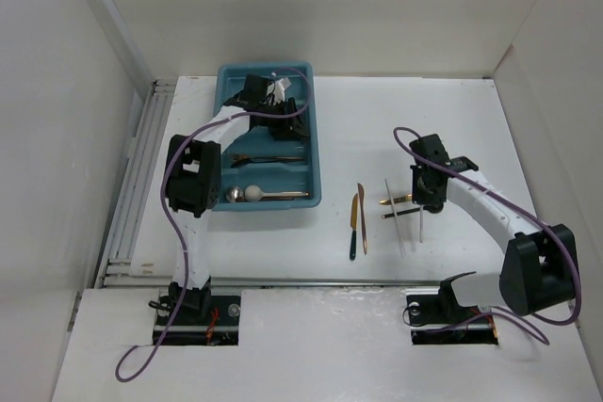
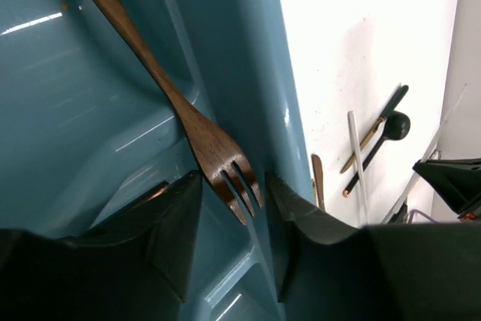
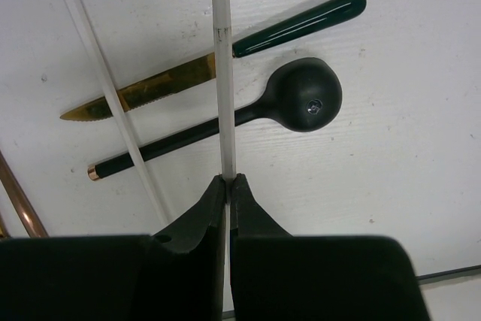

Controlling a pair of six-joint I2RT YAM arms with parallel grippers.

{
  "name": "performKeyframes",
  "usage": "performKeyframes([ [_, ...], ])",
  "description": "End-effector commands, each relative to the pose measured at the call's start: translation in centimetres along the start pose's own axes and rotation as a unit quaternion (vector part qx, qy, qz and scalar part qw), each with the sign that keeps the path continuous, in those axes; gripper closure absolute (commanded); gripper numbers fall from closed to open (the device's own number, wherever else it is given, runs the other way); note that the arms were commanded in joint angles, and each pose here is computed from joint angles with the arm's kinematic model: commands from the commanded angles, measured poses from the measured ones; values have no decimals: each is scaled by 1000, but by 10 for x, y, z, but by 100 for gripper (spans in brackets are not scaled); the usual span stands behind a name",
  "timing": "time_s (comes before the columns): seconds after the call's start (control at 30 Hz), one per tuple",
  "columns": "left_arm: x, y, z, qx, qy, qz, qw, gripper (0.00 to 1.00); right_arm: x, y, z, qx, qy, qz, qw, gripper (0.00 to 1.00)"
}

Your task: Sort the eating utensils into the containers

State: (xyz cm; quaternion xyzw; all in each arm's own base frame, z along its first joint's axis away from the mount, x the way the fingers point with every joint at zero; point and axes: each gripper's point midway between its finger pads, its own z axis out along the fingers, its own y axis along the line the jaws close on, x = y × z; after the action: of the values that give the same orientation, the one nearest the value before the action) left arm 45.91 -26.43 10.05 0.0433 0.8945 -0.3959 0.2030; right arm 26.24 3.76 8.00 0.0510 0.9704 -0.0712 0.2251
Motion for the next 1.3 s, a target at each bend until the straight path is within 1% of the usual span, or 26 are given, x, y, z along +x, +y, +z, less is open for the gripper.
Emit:
performKeyframes([
  [0.0,1,-1,3,7,6,-6,1000,65,-22,-3,-6,9,-29,6,1000,100],
  [0.03,6,5,6,3,15,-10,1000,68,-22,-3,-6,9,-29,6,1000,100],
  [0.07,5,6,8,3,15,-9,1000,73,-26,-2,-8,8,-33,8,999,100],
  [0.17,8,10,11,0,22,-15,1000,79,-24,-5,-8,14,-30,6,999,100],
  [0.2,8,10,11,0,22,-15,1000,86,-24,-5,-8,14,-30,6,999,100],
  [0.3,6,13,8,-2,18,-18,1000,94,-21,-5,-8,15,-26,5,1000,100],
  [0.33,6,13,8,-2,18,-18,1000,100,-21,-5,-8,15,-26,5,1000,100],
  [0.47,4,5,4,10,20,-9,1000,100,-21,-7,-6,21,-23,-1,1000,100],
  [0.57,-8,-11,-11,17,5,30,999,100,-24,-6,-8,20,-27,0,999,100],
  [0.63,-19,-22,-24,17,-10,77,997,100,-24,-6,-8,20,-27,0,999,100],
  [0.67,-21,-19,-28,3,-17,94,995,100,-24,-6,-8,20,-27,0,999,100],
  [0.73,-28,-30,-43,-10,-32,142,989,100,-22,-5,-6,15,-26,0,1000,100],
  [0.77,-30,-33,-47,-18,-34,192,981,100,-22,-5,-6,15,-26,0,1000,100],
  [0.83,-39,-30,-60,-50,-49,241,968,100,-22,-5,-6,15,-26,0,1000,100],
  [0.87,-37,-38,-69,-53,-49,267,961,100,-24,-5,-8,14,-30,2,999,100],
  [0.9,-37,-32,-74,-69,-41,318,945,100,-24,-5,-8,14,-30,2,999,100],
  [0.93,-35,-27,-77,-77,-29,344,935,100,-23,-5,-6,14,-31,2,999,100],
  [0.97,-25,-22,-85,-85,-1,365,927,100,-23,-5,-6,14,-31,2,999,100],
  [1.03,-18,-5,-94,-114,39,421,899,100,-22,-3,-6,9,-29,2,1000,100],
  [1.07,-13,8,-102,-126,72,487,861,100,-23,-3,-8,8,-33,3,999,100],
  [1.1,8,23,-105,-138,118,501,846,100,-23,-3,-8,8,-33,3,999,100],
  [1.13,13,43,-113,-176,150,518,824,100,-25,-1,-8,2,-36,4,999,100],
  [1.17,32,62,-116,-181,195,551,791,100,-26,-1,-10,0,-41,6,999,100],
  [1.23,45,86,-125,-207,236,572,758,100,-24,0,-9,-5,-39,0,999,100],
  [1.27,48,100,-134,-235,258,580,736,100,-25,2,-11,-11,-43,1,999,100],
])
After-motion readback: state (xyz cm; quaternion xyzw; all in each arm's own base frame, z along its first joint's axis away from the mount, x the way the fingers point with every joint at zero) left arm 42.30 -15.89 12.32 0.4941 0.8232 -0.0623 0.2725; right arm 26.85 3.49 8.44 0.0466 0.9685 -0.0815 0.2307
